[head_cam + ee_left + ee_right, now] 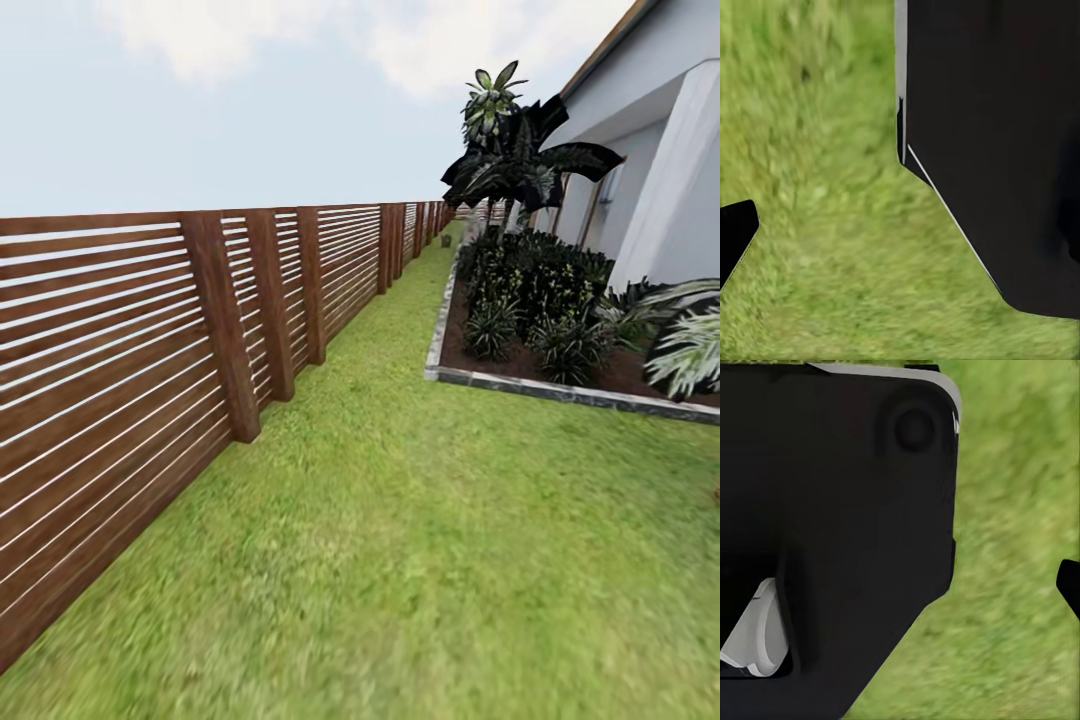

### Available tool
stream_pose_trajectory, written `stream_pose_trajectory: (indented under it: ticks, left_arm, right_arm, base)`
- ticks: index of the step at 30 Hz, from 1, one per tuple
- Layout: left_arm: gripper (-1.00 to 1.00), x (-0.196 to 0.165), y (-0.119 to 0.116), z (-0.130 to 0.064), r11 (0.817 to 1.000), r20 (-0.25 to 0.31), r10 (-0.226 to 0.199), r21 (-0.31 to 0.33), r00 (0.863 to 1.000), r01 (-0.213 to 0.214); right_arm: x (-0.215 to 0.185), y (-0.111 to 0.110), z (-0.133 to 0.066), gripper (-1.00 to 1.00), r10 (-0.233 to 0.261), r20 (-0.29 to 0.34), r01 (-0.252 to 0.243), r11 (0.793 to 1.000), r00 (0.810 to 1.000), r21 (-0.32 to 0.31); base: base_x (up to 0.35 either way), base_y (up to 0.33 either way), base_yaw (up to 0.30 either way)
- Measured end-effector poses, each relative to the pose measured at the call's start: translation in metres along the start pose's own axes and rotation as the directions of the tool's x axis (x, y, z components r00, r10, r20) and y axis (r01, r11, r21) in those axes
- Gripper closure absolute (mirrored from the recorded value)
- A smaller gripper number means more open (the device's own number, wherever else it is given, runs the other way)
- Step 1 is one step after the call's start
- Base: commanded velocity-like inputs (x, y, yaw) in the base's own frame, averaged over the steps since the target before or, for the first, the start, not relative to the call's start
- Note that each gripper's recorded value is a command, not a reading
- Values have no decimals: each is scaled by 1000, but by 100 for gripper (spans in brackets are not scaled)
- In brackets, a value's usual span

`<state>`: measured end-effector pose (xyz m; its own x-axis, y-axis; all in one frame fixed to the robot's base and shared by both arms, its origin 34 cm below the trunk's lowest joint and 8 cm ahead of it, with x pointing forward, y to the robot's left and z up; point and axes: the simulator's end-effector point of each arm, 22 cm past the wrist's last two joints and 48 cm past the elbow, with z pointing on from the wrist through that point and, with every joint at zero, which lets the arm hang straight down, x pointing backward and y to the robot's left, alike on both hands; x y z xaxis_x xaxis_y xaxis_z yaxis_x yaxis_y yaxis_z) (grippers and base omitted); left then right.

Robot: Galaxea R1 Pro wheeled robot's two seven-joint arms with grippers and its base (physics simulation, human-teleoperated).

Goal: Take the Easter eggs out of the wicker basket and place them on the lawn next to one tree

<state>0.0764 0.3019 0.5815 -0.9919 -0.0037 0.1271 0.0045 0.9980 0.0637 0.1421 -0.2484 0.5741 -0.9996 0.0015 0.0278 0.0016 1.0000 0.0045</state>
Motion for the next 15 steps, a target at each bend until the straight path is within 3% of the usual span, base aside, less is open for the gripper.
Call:
stream_pose_trajectory:
  ticks: [6,15]
  left_arm:
    - [-100,0,0,0,1000,0,0,0,1000,0]
    - [-100,0,0,0,1000,0,0,0,1000,0]
  right_arm:
    - [0,0,0,-100,1,0,-1,1000,1000,0]
    - [0,0,0,-100,0,0,0,1000,1000,0]
  base:
    - [323,132,-29]
    - [322,141,-230]
